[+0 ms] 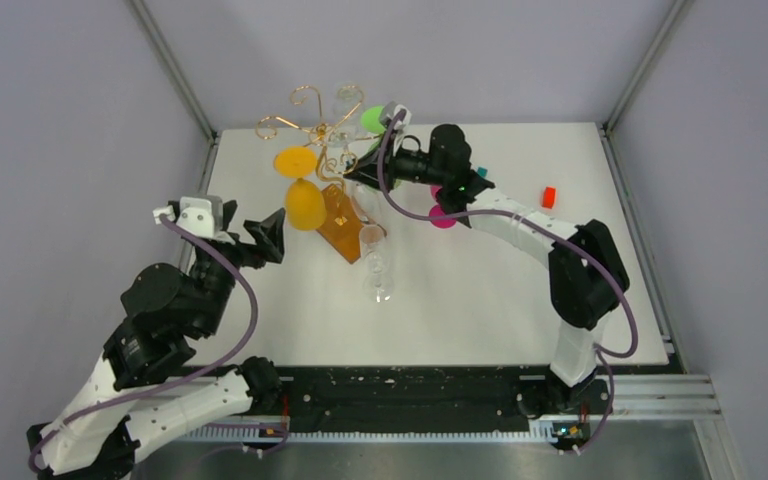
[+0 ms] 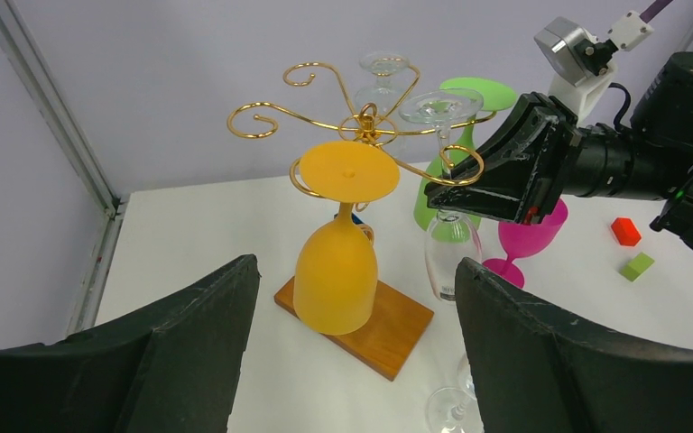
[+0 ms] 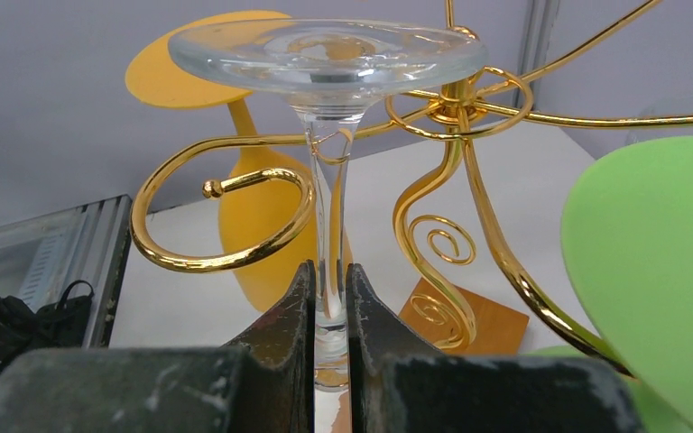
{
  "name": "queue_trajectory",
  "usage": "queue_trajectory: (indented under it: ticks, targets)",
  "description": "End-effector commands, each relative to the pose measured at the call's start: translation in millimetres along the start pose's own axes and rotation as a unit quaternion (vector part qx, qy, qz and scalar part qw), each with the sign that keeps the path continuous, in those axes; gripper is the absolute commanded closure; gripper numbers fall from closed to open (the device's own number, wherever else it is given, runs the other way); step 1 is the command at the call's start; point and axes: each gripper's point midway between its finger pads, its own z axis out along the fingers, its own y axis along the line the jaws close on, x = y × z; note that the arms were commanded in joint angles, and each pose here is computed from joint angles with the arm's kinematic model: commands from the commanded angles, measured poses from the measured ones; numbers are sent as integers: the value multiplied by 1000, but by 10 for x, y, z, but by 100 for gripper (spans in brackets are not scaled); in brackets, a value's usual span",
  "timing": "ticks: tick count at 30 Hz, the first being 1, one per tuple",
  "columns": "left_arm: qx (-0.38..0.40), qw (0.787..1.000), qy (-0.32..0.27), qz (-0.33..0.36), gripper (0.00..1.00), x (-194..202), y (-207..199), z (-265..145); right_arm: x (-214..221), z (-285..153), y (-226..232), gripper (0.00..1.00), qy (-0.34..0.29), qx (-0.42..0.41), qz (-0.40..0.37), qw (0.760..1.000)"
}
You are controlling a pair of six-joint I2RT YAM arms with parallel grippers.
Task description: Place the wine glass upside down on the wine glass rack
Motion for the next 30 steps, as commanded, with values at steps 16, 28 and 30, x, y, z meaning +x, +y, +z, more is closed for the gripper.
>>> queue_trajectory:
  ticks: [16, 28, 30]
  targets:
    - [-3, 1000, -15, -23, 16, -72, 61, -65, -480, 146, 322, 100, -44, -95, -55, 993]
    - [0, 1000, -14, -22, 16, -72, 69, -86, -508, 35, 508, 100, -85, -121, -95, 984]
    - [2, 1000, -13, -21, 16, -61, 57, -79, -517, 7, 528, 100, -95, -121, -105, 983]
